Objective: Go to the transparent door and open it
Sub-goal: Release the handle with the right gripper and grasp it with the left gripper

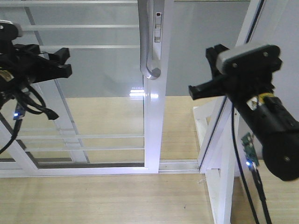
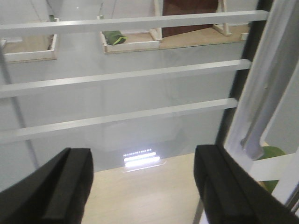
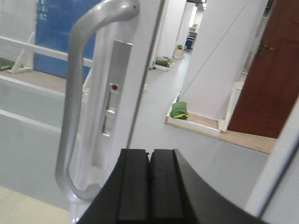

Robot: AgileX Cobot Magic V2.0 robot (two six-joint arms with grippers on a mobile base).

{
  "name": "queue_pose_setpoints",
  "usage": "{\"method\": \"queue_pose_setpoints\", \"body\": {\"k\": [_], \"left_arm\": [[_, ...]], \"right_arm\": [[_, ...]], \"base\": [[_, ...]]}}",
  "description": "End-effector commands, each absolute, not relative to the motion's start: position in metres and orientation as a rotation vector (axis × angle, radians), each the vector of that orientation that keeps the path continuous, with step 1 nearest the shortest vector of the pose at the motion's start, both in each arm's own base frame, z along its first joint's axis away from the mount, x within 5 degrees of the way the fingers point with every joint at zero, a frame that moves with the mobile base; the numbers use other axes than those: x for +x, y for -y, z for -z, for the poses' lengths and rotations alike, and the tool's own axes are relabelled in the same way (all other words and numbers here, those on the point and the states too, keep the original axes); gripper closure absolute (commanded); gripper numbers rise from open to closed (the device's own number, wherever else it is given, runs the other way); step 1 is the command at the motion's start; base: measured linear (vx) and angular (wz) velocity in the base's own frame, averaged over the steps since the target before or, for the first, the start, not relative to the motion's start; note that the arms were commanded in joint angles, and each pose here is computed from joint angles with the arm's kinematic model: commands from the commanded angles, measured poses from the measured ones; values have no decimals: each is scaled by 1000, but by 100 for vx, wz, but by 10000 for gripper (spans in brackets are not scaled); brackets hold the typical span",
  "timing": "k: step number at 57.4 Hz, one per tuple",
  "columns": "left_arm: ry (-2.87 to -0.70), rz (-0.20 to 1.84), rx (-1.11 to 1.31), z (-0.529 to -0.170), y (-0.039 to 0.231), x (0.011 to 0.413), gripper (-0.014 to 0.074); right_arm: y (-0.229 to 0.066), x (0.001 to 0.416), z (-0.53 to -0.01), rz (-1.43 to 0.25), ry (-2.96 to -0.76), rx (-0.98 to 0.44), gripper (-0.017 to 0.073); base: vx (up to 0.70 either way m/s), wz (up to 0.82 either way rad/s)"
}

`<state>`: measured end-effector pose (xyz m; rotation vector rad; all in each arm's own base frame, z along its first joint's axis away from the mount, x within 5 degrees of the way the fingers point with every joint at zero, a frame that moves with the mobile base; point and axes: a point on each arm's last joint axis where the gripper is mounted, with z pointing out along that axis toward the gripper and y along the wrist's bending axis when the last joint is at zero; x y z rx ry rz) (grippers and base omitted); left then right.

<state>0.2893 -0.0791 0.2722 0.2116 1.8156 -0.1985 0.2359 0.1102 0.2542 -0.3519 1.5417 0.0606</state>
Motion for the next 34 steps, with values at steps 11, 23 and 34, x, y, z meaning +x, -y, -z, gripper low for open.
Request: {"method": "queue_pose_setpoints", "body": {"k": [11,23,34], "left_arm": [[-1585,349,306,-289,149,321,24],[-1546,416,364,-281,194,341,24],[-1535,429,353,-274,211,363,24]], "right_arm": [[-64,191,-269,94,-1461,-186,564],[-54,184,-277,190,-1452,-172,562],[-53,183,-278,206,-1447,-181,562]], "base": [[0,0],[0,0],[0,0]]}}
